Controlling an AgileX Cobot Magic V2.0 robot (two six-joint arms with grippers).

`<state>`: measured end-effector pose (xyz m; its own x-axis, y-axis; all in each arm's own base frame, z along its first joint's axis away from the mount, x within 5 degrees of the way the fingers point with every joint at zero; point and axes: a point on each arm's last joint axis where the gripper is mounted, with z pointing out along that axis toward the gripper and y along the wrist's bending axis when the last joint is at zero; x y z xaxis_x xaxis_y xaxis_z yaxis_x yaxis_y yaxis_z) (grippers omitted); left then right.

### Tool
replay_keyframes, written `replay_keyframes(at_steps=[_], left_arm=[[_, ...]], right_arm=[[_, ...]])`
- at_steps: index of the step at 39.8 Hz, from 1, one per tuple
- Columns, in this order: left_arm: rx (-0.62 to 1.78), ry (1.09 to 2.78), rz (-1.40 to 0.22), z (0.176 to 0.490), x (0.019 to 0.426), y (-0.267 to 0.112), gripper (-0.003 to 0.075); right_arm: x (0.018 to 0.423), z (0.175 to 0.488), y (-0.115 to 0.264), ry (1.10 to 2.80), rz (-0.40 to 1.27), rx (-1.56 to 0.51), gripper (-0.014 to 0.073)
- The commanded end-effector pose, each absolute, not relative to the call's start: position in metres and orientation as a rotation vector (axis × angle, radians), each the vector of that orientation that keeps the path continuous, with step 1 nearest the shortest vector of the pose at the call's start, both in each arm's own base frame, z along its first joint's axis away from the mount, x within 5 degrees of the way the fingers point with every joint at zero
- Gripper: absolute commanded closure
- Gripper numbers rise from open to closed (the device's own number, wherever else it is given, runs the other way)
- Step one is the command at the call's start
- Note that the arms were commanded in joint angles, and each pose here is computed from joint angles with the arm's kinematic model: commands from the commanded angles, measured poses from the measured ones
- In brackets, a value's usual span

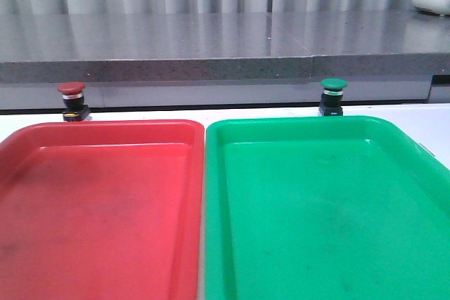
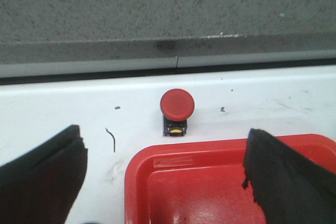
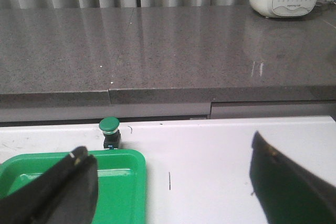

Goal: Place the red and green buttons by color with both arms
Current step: 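Reach the left gripper down over the red-capped button and grasp it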

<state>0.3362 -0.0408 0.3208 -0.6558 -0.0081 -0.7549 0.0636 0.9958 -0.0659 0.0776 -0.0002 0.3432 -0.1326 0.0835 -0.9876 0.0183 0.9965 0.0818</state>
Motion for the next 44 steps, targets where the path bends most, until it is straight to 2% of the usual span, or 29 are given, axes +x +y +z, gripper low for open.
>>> replay_keyframes(at_steps=[1, 7, 12, 21, 32, 37, 44], left_arm=[[0.048, 2.291, -0.109, 0.333, 0.365, -0.046, 0.0146], [0.054, 2.482, -0.090, 0.307, 0.408, -0.052, 0.0146], [0.105, 2.565, -0.076, 0.291, 0.435, -0.062, 0.0146], [0.128, 2.588, -0.080, 0.275, 0.466, -0.075, 0.0146], [0.129, 2.641, -0.073, 0.249, 0.478, -0.076, 0.0149], [0.128, 2.633, -0.074, 0.250, 0.478, -0.076, 0.0216], [0.130, 2.657, -0.071, 0.249, 0.476, -0.075, 0.0447]], right_arm=[[0.079, 0.359, -0.002, 1.614, 0.028, 0.066, -0.0013], [0.079, 0.359, -0.002, 1.614, 0.028, 0.066, -0.0013], [0.079, 0.359, -0.002, 1.614, 0.028, 0.066, -0.0013], [0.079, 0.359, -0.002, 1.621, 0.028, 0.066, -0.0013], [0.079, 0.358, -0.001, 1.630, 0.028, 0.066, -0.0013], [0.079, 0.358, -0.001, 1.630, 0.028, 0.066, -0.0013], [0.079, 0.358, -0.001, 1.630, 0.028, 0.066, -0.0013]])
